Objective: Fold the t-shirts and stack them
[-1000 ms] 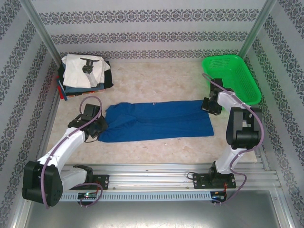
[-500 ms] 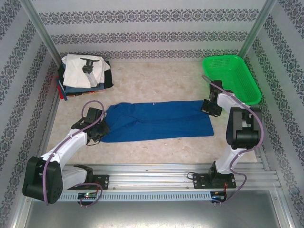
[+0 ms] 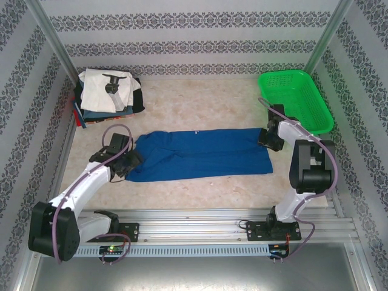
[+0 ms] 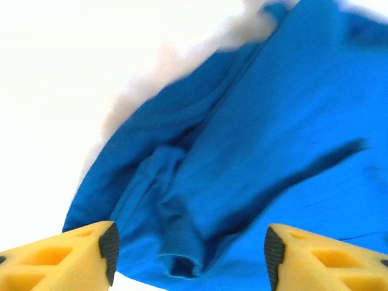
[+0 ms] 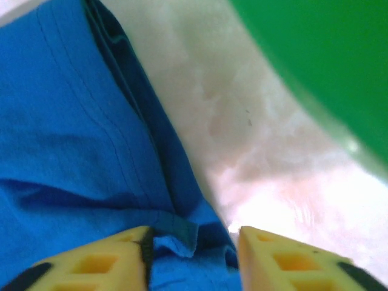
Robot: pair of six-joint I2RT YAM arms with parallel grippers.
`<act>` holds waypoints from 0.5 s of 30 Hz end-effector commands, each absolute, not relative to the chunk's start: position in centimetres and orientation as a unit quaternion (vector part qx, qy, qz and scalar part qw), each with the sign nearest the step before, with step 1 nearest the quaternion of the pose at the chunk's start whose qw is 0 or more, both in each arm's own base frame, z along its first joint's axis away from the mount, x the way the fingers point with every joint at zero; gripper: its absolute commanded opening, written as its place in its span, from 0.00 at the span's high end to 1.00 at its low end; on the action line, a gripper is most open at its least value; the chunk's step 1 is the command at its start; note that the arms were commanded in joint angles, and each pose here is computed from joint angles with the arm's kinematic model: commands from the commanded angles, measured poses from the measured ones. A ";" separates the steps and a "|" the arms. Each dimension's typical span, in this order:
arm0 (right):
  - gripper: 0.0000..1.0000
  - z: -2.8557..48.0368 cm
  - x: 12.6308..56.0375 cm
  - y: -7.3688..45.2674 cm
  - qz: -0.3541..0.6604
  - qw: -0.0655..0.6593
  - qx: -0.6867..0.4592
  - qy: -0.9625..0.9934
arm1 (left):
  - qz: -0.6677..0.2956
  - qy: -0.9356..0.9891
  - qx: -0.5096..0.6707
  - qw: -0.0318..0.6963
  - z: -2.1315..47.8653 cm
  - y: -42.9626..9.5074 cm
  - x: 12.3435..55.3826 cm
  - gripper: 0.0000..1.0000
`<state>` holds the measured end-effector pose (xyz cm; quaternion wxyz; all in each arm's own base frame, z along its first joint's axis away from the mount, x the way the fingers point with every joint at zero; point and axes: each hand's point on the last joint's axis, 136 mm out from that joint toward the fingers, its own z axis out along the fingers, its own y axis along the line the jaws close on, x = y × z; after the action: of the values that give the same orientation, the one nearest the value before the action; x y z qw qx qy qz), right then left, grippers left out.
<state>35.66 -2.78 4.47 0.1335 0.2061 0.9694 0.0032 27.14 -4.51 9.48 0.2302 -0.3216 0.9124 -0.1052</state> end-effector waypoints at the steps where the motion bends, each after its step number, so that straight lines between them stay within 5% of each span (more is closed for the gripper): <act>1: 0.46 6.9 34.4 -1.9 0.031 0.150 0.204 0.967 | -0.111 0.909 -0.280 0.288 14.6 -4.9 29.5 0.32; 5: 0.24 10.8 34.6 2.6 0.133 0.216 0.128 0.959 | -0.217 0.916 -0.158 0.297 16.3 -10.6 33.3 0.28; 8: 0.08 14.4 34.0 6.0 0.205 0.271 0.060 0.939 | -0.248 0.939 -0.091 0.220 14.2 -13.9 34.0 0.28; 15: 0.02 17.5 31.4 9.4 0.286 0.288 0.007 0.914 | -0.154 0.983 -0.014 0.100 8.6 -14.0 33.5 0.38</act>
<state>32.66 7.35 17.45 0.3018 0.0422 0.9220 0.2387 35.25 -14.63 8.99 0.1378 -0.0658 0.9707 -0.1857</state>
